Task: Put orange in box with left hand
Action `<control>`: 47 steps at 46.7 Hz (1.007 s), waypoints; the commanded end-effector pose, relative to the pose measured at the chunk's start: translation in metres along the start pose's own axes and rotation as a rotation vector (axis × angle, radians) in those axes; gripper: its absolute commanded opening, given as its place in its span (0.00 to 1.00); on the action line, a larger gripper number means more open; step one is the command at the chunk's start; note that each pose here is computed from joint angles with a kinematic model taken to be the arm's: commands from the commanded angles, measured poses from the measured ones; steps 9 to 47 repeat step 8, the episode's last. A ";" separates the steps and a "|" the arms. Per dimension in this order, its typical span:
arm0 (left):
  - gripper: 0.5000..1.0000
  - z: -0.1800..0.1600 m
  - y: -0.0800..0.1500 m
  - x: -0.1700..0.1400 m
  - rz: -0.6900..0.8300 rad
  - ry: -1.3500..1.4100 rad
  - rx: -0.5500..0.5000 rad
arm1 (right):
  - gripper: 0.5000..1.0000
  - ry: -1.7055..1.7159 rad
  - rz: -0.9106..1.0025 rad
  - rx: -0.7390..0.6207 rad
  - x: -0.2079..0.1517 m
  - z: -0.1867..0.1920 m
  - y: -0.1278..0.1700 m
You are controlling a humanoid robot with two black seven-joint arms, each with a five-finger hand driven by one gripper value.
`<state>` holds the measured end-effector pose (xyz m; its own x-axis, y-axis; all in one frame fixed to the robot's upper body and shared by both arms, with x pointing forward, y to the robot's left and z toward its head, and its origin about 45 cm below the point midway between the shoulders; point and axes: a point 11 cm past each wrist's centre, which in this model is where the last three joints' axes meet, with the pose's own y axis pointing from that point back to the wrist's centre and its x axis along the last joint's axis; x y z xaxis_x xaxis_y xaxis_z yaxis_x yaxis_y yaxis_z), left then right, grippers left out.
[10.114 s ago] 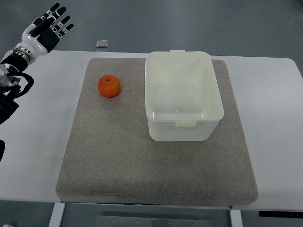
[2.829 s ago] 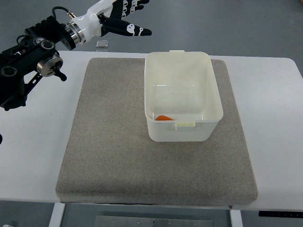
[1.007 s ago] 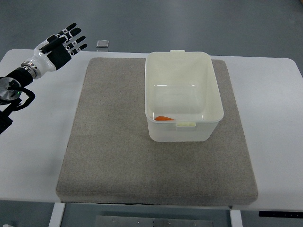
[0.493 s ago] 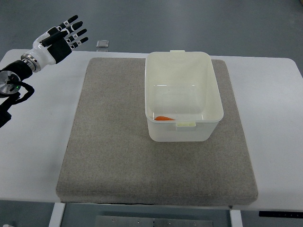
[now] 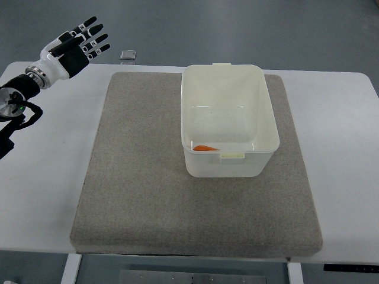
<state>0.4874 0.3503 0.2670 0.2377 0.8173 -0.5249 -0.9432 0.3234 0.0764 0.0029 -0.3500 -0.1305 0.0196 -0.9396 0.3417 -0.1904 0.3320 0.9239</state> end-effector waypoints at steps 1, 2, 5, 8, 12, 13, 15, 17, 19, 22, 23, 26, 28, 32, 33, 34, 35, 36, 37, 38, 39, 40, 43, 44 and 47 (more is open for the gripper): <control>0.99 0.000 0.000 0.000 -0.001 0.002 -0.001 | 0.85 0.002 0.000 0.000 0.000 0.000 0.000; 0.99 0.001 -0.001 -0.001 -0.002 0.002 -0.002 | 0.85 0.002 0.000 0.000 0.000 0.000 0.000; 0.99 0.001 -0.001 -0.001 -0.002 0.002 -0.002 | 0.85 0.005 0.001 -0.001 0.000 0.000 0.000; 0.99 0.001 -0.002 -0.002 -0.005 0.001 -0.003 | 0.85 0.008 0.002 0.003 0.000 -0.002 0.000; 0.99 0.001 -0.002 -0.002 -0.005 0.001 -0.003 | 0.85 0.008 0.002 0.003 0.000 -0.002 0.000; 0.99 0.001 -0.002 -0.002 -0.005 0.001 -0.003 | 0.85 0.008 0.002 0.003 0.000 -0.002 0.000; 0.99 0.001 -0.002 -0.002 -0.005 0.001 -0.003 | 0.85 0.008 0.002 0.003 0.000 -0.002 0.000; 0.99 0.001 -0.002 -0.002 -0.005 0.001 -0.003 | 0.85 0.008 0.002 0.003 0.000 -0.002 0.000; 0.99 0.001 -0.002 -0.002 -0.005 0.001 -0.003 | 0.85 0.008 0.002 0.003 0.000 -0.002 0.000; 0.99 0.001 -0.002 -0.002 -0.005 0.001 -0.003 | 0.85 0.008 0.002 0.003 0.000 -0.002 0.000; 0.99 0.001 -0.002 -0.002 -0.005 0.001 -0.003 | 0.85 0.008 0.002 0.003 0.000 -0.002 0.000; 0.99 0.001 -0.002 -0.002 -0.005 0.001 -0.003 | 0.85 0.008 0.002 0.003 0.000 -0.002 0.000; 0.99 0.001 -0.002 -0.002 -0.005 0.001 -0.003 | 0.85 0.008 0.002 0.003 0.000 -0.002 0.000; 0.99 0.001 -0.002 -0.002 -0.005 0.001 -0.003 | 0.85 0.008 0.002 0.003 0.000 -0.002 0.000; 0.99 0.001 -0.002 -0.002 -0.005 0.001 -0.003 | 0.85 0.008 0.002 0.003 0.000 -0.002 0.000; 0.99 0.001 -0.002 -0.002 -0.005 0.001 -0.003 | 0.85 0.008 0.002 0.003 0.000 -0.002 0.000; 0.99 0.001 -0.002 -0.002 -0.005 0.001 -0.003 | 0.85 0.008 0.002 0.003 0.000 -0.002 0.000; 0.99 0.001 -0.002 -0.002 -0.005 0.001 -0.003 | 0.85 0.008 0.002 0.003 0.000 -0.002 0.000; 0.99 0.001 -0.002 -0.002 -0.005 0.001 -0.003 | 0.85 0.008 0.002 0.003 0.000 -0.002 0.000; 0.99 0.001 -0.002 -0.002 -0.005 0.001 -0.003 | 0.85 0.008 0.002 0.003 0.000 -0.002 0.000; 0.99 0.001 -0.002 -0.002 -0.005 0.001 -0.003 | 0.85 0.008 0.002 0.003 0.000 -0.002 0.000; 0.99 0.001 -0.002 -0.002 -0.005 0.001 -0.003 | 0.85 0.008 0.002 0.003 0.000 -0.002 0.000; 0.99 0.001 -0.002 -0.002 -0.005 0.001 -0.003 | 0.85 0.008 0.002 0.003 0.000 -0.002 0.000; 0.99 0.001 -0.002 -0.002 -0.005 0.001 -0.003 | 0.85 0.008 0.002 0.003 0.000 -0.002 0.000; 0.99 0.001 -0.002 -0.002 -0.005 0.001 -0.003 | 0.85 0.008 0.002 0.003 0.000 -0.002 0.000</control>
